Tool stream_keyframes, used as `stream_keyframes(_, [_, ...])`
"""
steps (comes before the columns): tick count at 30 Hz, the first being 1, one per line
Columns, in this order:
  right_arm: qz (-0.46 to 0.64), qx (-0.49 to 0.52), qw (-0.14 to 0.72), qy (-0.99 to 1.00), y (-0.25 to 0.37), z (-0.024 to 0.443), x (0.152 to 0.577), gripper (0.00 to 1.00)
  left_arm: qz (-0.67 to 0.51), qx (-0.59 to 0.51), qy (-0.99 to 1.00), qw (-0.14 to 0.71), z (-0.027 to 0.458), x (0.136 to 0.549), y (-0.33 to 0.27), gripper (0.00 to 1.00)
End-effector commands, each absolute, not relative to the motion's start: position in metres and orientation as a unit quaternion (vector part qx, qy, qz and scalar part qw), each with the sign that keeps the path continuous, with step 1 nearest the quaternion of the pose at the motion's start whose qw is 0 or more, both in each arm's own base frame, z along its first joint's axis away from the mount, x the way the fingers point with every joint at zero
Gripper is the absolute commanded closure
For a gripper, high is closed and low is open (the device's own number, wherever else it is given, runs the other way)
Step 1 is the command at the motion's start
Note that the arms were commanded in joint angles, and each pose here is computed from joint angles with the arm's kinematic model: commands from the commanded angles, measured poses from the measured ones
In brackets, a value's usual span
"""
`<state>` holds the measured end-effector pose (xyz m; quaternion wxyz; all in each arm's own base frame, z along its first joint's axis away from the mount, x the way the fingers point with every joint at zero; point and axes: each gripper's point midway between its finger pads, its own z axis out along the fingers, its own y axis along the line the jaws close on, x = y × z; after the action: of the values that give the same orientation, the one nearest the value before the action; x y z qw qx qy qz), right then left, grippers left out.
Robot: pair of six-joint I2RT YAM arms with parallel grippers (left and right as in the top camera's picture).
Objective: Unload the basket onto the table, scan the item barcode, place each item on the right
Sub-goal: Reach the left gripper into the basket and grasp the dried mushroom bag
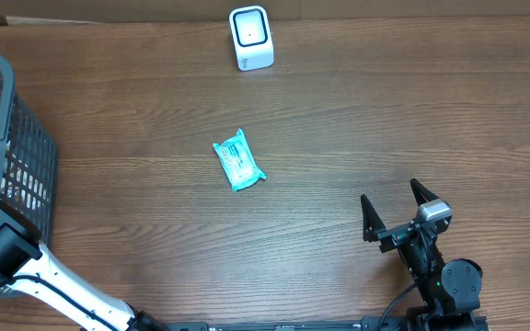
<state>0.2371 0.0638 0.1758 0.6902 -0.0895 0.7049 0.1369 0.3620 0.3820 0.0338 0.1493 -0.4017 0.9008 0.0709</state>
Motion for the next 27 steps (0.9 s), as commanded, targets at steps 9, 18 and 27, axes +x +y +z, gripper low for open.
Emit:
stream_keyframes(9, [0.136,-0.087,0.692,0.704,0.063,0.174,0.237,0.0,0.037,-0.413,0.896,0.158,0.059,0.377,0.38,0.89])
stream_keyframes(18, [0.137,-0.087,0.692,0.704,0.063,0.174,0.237,0.0,0.014,-0.421,0.87,0.257,0.171,0.401,0.379,0.95])
stream_keyframes(27, [0.137,-0.087,0.692,0.704,0.063,0.174,0.237,0.0,0.007,-0.407,0.841,0.355,0.273,0.396,0.357,0.95])
